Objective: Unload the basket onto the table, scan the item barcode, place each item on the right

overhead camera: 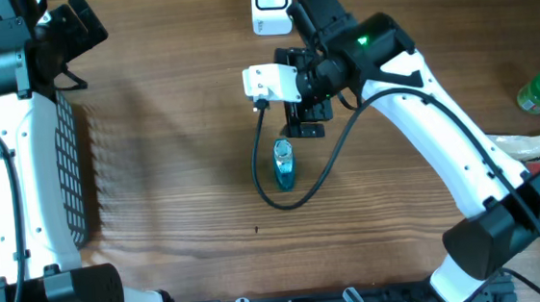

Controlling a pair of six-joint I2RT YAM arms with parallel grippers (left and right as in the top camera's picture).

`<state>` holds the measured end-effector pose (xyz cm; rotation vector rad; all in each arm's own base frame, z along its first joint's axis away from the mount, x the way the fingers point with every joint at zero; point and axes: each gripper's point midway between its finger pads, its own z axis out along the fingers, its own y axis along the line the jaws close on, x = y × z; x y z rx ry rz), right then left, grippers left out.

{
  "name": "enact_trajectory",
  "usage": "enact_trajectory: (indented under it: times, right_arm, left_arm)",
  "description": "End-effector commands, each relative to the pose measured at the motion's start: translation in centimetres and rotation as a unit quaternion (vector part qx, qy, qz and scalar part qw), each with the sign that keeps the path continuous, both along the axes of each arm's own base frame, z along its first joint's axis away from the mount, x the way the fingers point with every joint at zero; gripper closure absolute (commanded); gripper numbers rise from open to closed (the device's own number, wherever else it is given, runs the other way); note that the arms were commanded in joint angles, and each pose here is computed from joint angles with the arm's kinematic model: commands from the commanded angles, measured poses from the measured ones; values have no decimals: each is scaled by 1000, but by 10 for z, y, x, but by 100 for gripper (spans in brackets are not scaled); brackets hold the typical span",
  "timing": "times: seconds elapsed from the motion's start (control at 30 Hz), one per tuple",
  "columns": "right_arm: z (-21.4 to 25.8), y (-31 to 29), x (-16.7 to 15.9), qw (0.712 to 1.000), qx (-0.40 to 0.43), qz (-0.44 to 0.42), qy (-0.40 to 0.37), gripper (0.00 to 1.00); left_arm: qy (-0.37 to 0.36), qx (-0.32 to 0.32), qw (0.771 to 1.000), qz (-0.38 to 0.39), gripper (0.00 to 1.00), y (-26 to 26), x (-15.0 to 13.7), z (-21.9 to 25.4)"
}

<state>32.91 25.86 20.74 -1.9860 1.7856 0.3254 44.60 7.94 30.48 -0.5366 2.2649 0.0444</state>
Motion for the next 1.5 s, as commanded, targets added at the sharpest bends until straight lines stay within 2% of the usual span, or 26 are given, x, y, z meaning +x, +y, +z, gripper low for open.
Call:
enact_trajectory:
  times: [0.0, 0.1, 0.37, 0.83, 1.17, 1.47]
  right_arm:
    - [-21, -3, -14, 1000, -10, 14, 23, 0]
    - [-32, -9, -24, 998, -27, 23, 42, 0]
    - [-30, -21, -29, 997, -57, 40, 27, 0]
    - [-36, -9, -44, 995, -66, 72, 29, 0]
    - [-64, -13, -47, 995, -79, 49, 48, 0]
    - [-67, -11, -48, 995, -77, 37, 53, 0]
  left_arm:
    - [7, -5, 1000, 12, 0, 3, -1, -6]
    - [10, -8, 1000, 15, 0, 3, -2, -8]
    - [14, -9, 1000, 15, 0, 3, -3, -9]
    - [18, -9, 1000, 15, 0, 3, -4, -11]
    - [25, -10, 1000, 15, 0, 2, -6, -13]
    - [25, -10, 1000, 15, 0, 2, -6, -13]
